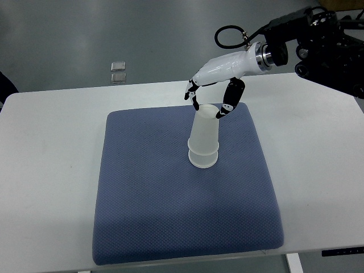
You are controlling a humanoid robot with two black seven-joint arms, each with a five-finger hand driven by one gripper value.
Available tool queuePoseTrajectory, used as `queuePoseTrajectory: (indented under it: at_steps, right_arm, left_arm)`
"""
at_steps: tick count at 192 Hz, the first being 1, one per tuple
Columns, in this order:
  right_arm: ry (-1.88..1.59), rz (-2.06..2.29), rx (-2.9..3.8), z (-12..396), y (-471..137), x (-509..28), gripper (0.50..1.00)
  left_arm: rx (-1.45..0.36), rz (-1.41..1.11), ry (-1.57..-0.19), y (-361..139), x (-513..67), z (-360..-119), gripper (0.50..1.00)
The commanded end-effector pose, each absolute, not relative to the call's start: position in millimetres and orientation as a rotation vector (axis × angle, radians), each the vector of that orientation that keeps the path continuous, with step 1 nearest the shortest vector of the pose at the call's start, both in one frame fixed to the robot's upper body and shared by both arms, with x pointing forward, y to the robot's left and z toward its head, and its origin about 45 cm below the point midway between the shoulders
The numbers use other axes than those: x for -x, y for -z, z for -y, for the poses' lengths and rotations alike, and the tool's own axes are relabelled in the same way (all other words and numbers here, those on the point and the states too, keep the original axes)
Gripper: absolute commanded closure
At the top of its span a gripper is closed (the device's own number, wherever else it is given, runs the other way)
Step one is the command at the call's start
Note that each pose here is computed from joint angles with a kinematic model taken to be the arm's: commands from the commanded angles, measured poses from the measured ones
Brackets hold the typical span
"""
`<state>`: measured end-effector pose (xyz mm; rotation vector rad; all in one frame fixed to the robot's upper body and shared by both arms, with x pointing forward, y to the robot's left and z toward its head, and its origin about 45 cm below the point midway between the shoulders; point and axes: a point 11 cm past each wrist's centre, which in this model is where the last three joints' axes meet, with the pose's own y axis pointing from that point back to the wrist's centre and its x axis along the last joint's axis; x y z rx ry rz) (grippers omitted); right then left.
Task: Stack paper cups
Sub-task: 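Open the right hand and lift it away from the stacked cups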
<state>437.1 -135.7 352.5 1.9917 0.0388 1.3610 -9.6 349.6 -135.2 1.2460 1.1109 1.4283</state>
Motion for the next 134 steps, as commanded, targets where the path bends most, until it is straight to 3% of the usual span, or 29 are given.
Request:
queuePoseTrajectory:
  at_steps: [1, 56, 75, 134]
  right_arm:
    - [-1.371, -0.028, -2.004, 131.0, -367.9, -438.0, 0.648]
    - [-1.367, 0.001, -2.007, 135.1, -366.4, -441.8, 0.638]
    - [-1.332, 0.059, -2.004, 149.1, -356.6, -451.3, 0.607]
    - [-0.966, 0.720, -2.345, 207.8, -328.9, -489.6, 0.605]
  left_arm:
    - [-1.246, -1.111, -1.428, 135.2, 9.7, -349.6, 0.500]
    - [-1.246, -1.111, -1.428, 135.2, 9.7, -349.6, 0.500]
    - [-1.246, -1.111, -1.428, 135.2, 9.7, -349.6, 0.500]
    - [-1.246, -1.111, -1.428, 135.2, 9.7, -349.6, 0.500]
